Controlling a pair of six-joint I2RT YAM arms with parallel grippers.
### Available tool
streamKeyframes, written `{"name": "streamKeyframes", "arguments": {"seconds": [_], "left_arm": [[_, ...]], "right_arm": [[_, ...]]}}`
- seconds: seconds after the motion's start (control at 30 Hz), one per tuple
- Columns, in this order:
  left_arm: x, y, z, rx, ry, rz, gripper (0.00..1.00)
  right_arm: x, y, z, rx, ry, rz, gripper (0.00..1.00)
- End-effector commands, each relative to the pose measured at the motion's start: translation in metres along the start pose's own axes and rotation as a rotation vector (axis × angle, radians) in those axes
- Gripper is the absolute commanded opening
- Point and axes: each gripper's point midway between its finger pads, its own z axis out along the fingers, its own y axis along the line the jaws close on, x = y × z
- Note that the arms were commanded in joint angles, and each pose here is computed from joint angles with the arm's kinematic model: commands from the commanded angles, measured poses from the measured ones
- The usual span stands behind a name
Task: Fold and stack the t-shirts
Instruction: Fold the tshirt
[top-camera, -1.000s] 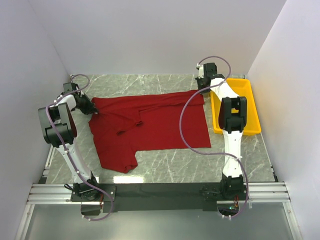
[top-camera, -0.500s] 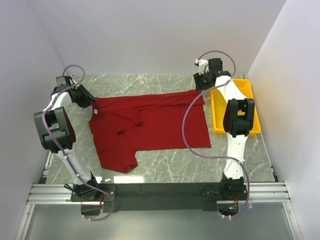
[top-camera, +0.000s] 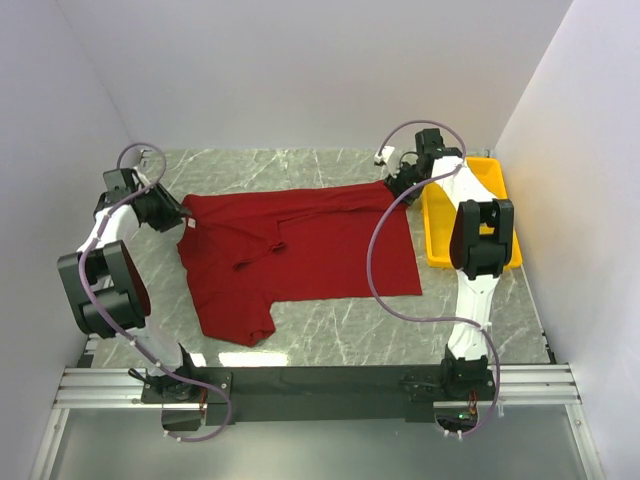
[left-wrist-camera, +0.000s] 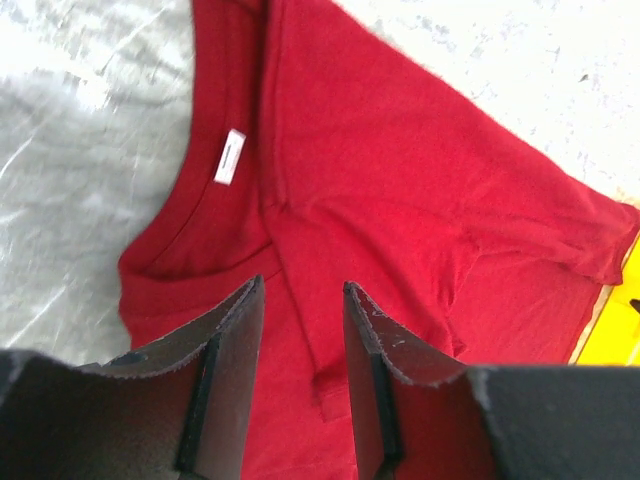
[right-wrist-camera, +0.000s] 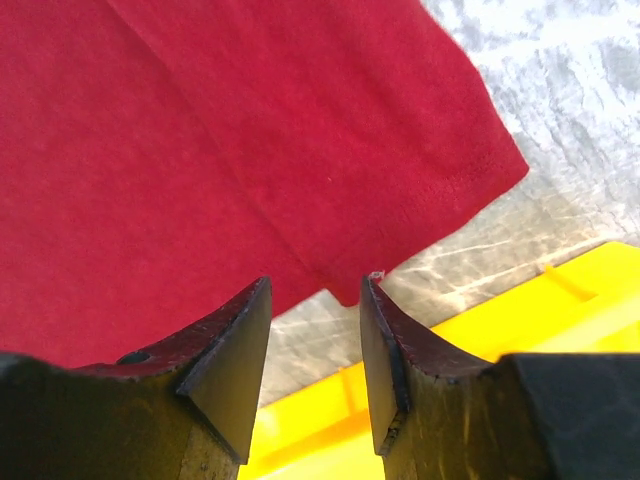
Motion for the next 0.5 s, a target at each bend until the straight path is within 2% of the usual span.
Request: {"name": "streamKeyframes", "arguments": {"seconds": [0.0, 0.27, 0.37, 0.47], "left_arm": [[-0.010, -0.009, -0.017, 0.045, -0.071, 0.028, 0.43], [0.003, -0.004, -0.018, 0.056, -0.050, 0.009, 0.43], [0.005, -0.005, -0.018, 0.064, -0.043, 0.008, 0.43], [0.006, -0.005, -0.018, 0.066, -0.038, 0.007, 0.43]], "right_arm": [[0.005, -0.005, 0.007, 0.005, 0.059, -0.099, 0.47], [0.005, 0.004, 0.028, -0.002, 0.103, -0.130, 0.44], [0.006, 0.006, 0.033, -0.004, 0.113, -0.130, 0.40], [0.008, 0.009, 0.033, -0.013, 0.119, -0.134, 0.26]]}}
